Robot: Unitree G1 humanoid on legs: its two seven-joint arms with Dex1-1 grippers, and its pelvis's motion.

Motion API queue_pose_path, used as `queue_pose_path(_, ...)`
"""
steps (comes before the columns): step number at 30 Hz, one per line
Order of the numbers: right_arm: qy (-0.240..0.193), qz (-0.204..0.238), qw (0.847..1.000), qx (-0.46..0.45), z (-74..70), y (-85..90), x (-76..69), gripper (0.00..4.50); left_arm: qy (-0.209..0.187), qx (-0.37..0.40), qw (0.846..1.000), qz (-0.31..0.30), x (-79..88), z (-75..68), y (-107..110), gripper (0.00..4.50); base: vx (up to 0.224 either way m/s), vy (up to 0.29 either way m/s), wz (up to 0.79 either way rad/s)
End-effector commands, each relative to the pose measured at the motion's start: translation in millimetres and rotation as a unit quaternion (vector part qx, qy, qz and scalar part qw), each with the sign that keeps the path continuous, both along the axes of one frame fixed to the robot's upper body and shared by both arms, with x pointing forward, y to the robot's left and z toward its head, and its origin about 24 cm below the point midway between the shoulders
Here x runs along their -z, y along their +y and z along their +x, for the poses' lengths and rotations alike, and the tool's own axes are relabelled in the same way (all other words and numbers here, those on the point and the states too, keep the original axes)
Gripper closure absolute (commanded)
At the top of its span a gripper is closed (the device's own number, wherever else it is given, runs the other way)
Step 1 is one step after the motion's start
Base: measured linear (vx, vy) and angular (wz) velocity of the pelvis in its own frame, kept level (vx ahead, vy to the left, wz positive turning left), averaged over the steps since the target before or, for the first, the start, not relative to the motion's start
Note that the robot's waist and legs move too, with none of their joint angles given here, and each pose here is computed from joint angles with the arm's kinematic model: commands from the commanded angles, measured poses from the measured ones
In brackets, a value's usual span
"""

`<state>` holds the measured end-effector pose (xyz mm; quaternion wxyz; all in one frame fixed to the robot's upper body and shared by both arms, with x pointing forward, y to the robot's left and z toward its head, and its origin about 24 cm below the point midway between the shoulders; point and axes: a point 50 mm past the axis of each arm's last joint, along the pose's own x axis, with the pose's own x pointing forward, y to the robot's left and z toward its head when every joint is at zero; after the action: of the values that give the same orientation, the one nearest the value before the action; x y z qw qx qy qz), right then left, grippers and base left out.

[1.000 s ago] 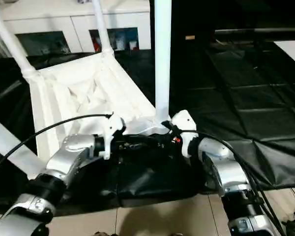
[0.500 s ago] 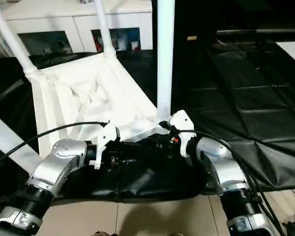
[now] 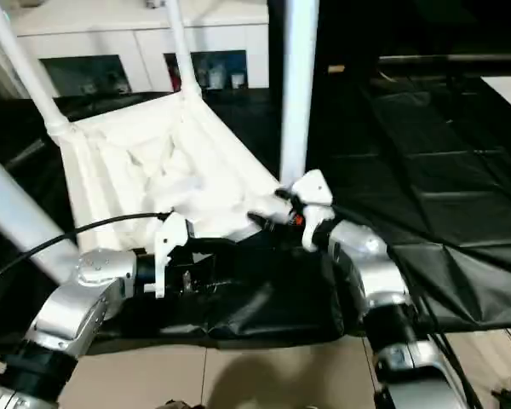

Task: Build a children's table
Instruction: Rotate table base

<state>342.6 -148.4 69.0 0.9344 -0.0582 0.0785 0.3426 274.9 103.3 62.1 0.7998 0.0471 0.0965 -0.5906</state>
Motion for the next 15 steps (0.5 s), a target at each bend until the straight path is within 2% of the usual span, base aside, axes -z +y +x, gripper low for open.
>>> queue_pose_path(1,-0.025,0.002,0.998,0.052,7.8,-14.2,-9.3,0.54,-0.008,-0.013,1.0,0.004,-4.5,1.6,7,0.02,0.0,0.0,0.0)
queue_pose_path(2,-0.029,-0.002,0.994,0.101,16.4,-22.8,-10.8,0.54,-0.008,-0.015,1.0,0.004,-5.3,1.4,8,0.02,0.0,0.0,0.0)
queue_pose_path(5,-0.031,-0.013,0.983,0.18,28.1,-37.4,-11.8,0.54,-0.009,-0.013,1.0,0.003,-6.9,1.2,7,0.02,0.0,0.0,0.0)
queue_pose_path(6,-0.031,-0.013,0.983,0.18,28.1,-37.4,-11.8,0.54,-0.009,-0.013,1.0,0.003,-6.9,1.2,7,0.02,0.0,0.0,0.0)
queue_pose_path(8,-0.036,-0.018,0.964,0.265,36.1,-52.8,-14.2,0.54,-0.009,-0.008,1.0,0.001,-8.2,1.0,5,0.02,0.0,0.0,0.0)
queue_pose_path(11,-0.035,-0.017,0.932,0.361,40.3,-72.9,-16.7,0.54,-0.011,-0.003,1.0,0.001,-8.6,0.0,4,0.02,0.0,0.0,0.0)
queue_pose_path(14,-0.046,-0.032,0.917,0.394,41.6,-80.2,-19.3,0.54,-0.011,-0.001,1.0,0.001,-8.7,-2.0,6,0.02,0.0,0.0,0.0)
queue_pose_path(15,-0.047,-0.033,0.917,0.396,41.6,-80.5,-19.5,0.54,-0.011,0.0,1.0,0.001,-8.7,-2.2,6,0.02,0.0,0.0,0.0)
